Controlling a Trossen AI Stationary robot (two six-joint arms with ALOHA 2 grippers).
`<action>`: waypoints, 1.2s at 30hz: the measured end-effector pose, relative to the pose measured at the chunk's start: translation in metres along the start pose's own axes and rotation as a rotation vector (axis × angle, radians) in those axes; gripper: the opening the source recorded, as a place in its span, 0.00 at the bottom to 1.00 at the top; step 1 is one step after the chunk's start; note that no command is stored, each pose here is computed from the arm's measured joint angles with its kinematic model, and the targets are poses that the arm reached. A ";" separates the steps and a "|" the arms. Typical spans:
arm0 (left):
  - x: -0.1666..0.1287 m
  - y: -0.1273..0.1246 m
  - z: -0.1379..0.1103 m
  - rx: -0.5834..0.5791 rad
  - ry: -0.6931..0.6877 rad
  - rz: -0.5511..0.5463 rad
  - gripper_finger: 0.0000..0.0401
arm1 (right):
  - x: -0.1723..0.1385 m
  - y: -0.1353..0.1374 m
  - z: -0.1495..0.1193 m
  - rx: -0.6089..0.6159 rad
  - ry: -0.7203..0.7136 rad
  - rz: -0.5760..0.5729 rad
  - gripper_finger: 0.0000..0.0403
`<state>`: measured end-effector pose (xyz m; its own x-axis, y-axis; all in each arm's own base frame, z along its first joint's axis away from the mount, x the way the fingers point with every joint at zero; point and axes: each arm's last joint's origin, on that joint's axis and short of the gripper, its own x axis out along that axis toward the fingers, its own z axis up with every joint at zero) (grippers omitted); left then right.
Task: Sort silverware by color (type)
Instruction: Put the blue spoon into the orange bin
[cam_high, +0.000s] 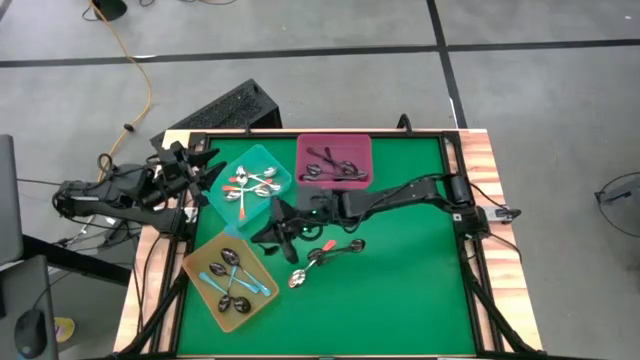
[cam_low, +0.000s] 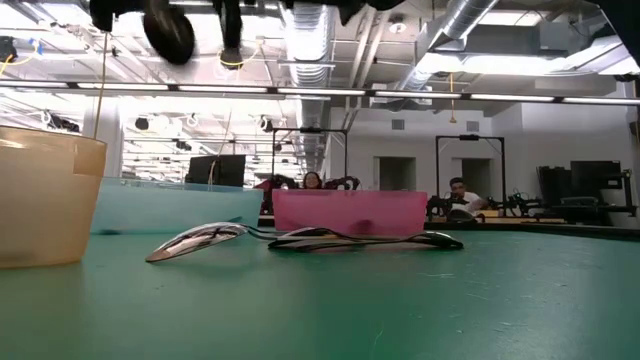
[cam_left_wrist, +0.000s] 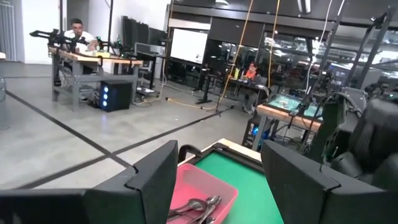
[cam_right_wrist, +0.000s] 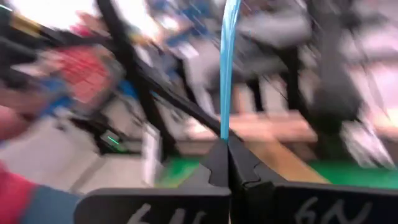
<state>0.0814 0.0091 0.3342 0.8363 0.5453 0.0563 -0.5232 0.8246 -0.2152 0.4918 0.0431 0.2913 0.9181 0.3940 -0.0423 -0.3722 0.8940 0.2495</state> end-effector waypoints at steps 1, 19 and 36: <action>0.000 0.000 0.000 -0.006 -0.001 0.000 0.55 | 0.000 0.002 0.005 -0.019 -0.043 0.045 0.00; -0.001 0.000 0.002 -0.040 -0.022 0.008 0.55 | 0.058 -0.009 -0.016 0.150 -0.261 0.358 0.00; -0.001 0.001 0.004 -0.040 -0.041 0.024 0.55 | 0.085 0.008 -0.002 0.399 0.017 -0.092 0.00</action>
<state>0.0799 0.0100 0.3382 0.8160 0.5709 0.0904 -0.5351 0.8052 -0.2556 0.5661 0.0843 0.2879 0.9414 0.3228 -0.0973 -0.2035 0.7741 0.5995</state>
